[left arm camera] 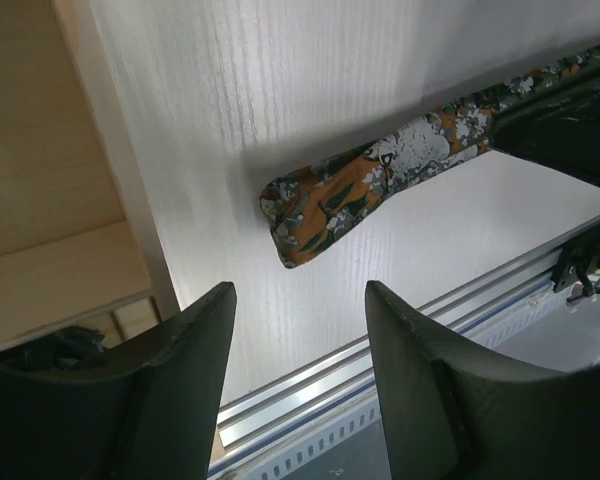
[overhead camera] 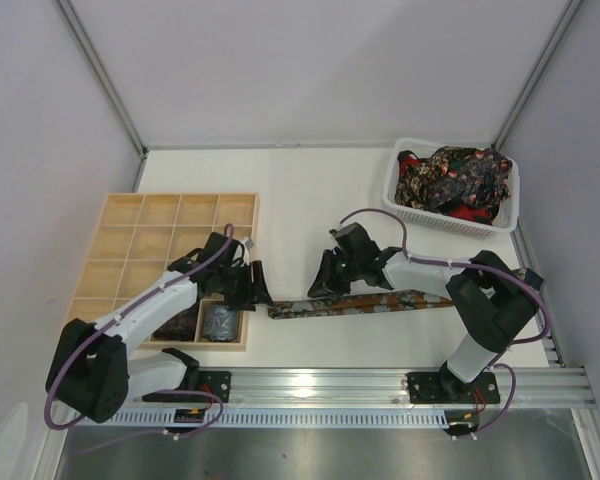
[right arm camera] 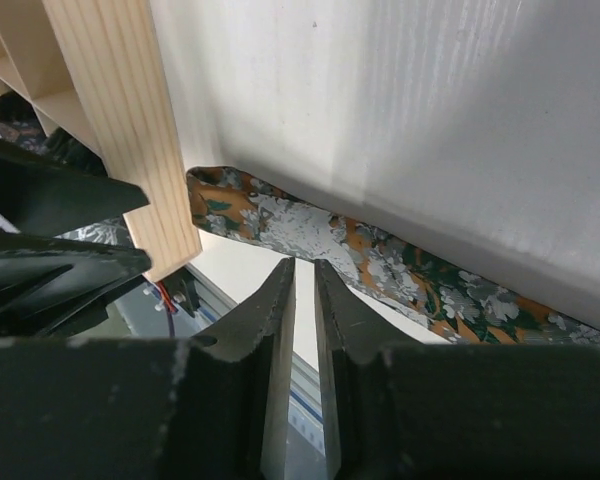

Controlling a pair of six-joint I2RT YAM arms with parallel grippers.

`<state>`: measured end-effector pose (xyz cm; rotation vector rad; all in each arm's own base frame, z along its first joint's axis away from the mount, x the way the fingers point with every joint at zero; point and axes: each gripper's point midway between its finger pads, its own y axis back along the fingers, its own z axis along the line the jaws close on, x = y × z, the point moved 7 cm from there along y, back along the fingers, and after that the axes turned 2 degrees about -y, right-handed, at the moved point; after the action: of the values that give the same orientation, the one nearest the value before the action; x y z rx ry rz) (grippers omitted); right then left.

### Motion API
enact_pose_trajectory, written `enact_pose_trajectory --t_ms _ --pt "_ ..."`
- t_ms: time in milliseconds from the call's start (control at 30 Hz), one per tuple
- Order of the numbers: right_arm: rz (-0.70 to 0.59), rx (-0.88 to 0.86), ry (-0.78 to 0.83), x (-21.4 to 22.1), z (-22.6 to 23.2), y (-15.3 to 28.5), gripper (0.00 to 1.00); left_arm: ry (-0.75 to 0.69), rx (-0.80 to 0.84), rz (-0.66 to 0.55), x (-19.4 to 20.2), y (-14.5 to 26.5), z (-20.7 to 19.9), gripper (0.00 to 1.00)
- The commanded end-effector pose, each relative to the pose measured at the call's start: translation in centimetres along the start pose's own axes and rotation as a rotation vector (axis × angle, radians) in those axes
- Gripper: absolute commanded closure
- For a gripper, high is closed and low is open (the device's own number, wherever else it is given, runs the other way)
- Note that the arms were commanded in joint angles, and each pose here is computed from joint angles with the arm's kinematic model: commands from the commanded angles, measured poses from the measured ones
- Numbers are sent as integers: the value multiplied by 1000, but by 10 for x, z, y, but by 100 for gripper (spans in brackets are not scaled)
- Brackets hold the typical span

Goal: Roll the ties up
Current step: Roll the tie

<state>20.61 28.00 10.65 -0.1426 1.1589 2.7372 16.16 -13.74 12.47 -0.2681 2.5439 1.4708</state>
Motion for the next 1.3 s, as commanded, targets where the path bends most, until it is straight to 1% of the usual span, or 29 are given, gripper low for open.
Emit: enact_pose_trajectory --t_ms 0,100,200,367,567,733,900,967,1200,1267 --pt "-25 -79 19 -7 18 1 82 -5 17 -2 -8 -8 -2 40" --pt "-32 -74 15 -7 19 1 82 -15 17 -13 -10 -12 -1 40" --pt "-42 -78 14 -8 21 3 82 6 -11 21 -8 -18 3 41" --pt "-35 -74 13 -6 22 0 82 23 -18 23 -7 -21 3 40" --pt "-26 -71 20 -1 23 -2 83 4 -27 54 -3 -27 -4 41" --pt "-28 -66 23 2 21 -1 83 -38 -72 24 -4 -21 -13 40" --pt "-37 -68 28 2 22 1 83 -12 -91 58 2 -28 -7 38" --pt "-40 -64 30 3 21 2 83 -10 -88 46 1 -30 -8 38" --pt "-24 -52 12 8 14 1 86 -19 -75 25 -7 -35 -11 42" --pt "-28 -76 21 7 17 -1 86 -20 -73 22 -8 -35 -12 42"
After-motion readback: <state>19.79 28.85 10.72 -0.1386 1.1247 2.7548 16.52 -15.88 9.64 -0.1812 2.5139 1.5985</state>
